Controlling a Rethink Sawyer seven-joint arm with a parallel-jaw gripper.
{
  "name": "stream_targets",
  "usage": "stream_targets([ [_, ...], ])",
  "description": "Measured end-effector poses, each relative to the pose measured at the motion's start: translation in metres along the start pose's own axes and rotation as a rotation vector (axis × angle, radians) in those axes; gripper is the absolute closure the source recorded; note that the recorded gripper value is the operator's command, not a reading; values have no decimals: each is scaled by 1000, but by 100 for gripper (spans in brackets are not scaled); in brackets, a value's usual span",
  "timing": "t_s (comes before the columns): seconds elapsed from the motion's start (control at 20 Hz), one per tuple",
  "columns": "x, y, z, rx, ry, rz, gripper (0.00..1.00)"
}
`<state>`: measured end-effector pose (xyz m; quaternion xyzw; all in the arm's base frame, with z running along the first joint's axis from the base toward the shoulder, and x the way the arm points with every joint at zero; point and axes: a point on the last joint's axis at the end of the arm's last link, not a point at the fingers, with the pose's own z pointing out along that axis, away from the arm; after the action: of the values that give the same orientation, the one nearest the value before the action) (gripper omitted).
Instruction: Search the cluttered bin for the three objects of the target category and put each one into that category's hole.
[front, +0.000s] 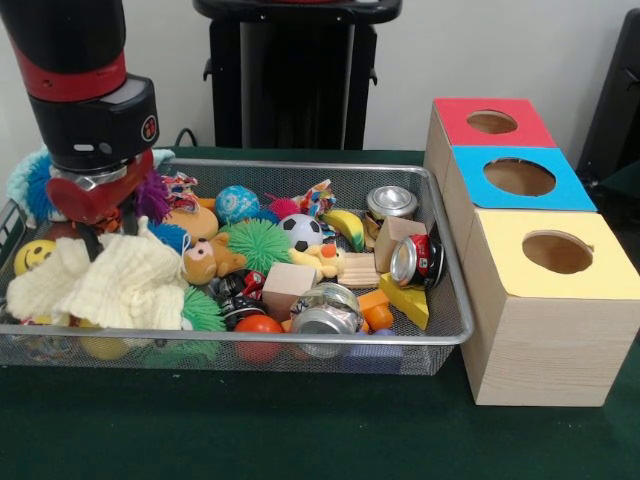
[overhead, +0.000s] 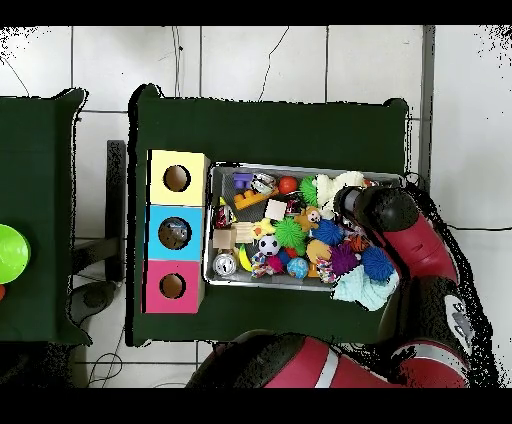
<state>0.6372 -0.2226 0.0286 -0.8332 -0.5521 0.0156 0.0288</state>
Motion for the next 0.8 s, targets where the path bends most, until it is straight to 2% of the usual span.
stream_targets([
  [0.5,-5,0,-2,-1,-10,4,0],
  [0.55,-5,0,-2,-1,-10,5,100],
  [0.8,-6,-1,-3,-1,-12,5,100],
])
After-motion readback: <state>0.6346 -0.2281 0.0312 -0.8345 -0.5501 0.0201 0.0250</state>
